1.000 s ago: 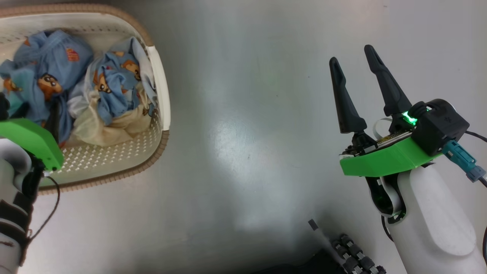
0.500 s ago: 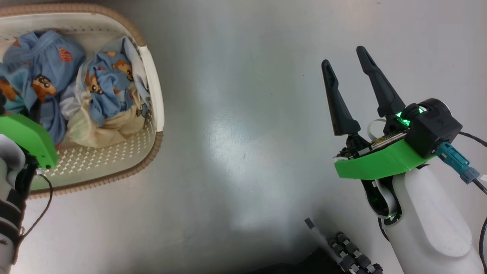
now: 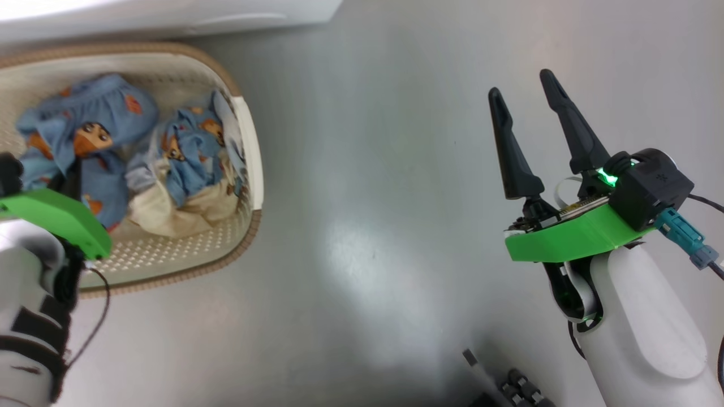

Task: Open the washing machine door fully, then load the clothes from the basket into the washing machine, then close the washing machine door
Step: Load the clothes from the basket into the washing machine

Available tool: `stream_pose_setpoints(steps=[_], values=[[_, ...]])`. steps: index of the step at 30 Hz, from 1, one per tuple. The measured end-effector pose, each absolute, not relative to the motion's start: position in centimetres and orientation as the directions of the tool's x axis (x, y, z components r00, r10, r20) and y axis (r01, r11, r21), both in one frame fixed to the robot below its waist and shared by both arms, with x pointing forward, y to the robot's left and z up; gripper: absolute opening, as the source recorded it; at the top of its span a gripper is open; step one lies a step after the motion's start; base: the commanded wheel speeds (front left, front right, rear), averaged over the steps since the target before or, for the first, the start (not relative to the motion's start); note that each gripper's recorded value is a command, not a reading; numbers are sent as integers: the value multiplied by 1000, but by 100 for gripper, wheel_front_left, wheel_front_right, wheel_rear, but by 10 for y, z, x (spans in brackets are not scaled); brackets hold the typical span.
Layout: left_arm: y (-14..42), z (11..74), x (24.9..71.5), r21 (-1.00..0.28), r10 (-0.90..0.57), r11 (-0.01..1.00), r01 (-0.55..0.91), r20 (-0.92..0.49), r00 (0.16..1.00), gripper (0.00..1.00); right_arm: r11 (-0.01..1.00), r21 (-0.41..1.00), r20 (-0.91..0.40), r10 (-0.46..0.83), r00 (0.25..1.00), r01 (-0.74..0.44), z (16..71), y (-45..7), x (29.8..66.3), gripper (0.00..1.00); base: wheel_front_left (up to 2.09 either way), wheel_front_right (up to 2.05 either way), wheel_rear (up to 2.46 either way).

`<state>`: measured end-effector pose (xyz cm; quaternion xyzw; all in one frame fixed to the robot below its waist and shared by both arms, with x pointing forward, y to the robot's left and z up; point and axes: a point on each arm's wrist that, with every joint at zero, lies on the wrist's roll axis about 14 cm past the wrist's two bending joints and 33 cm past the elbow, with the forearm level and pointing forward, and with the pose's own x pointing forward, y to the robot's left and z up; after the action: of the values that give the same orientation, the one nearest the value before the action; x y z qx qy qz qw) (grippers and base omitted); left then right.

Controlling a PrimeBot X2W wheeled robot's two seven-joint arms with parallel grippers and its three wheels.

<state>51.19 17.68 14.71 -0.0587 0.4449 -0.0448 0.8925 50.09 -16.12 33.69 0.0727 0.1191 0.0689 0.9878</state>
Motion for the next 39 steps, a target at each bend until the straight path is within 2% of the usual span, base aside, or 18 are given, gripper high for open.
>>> stream_pose_setpoints(steps=[6,14,22,39], values=[[176,182,508,-165,-138,986,22,-738,661,0,979,159,-175,155,972,-127,364,-161,501,100,0,0,0],[175,247,514,-224,-162,974,29,-609,777,0,980,156,-160,145,976,-120,390,-168,479,100,0,0,0],[185,295,492,-213,-150,976,41,-524,838,0,980,162,-130,133,983,-111,415,-173,458,100,0,0,0],[193,403,430,-199,-104,978,54,-251,962,0,977,176,-68,131,989,-118,456,-176,403,100,0,0,0]])
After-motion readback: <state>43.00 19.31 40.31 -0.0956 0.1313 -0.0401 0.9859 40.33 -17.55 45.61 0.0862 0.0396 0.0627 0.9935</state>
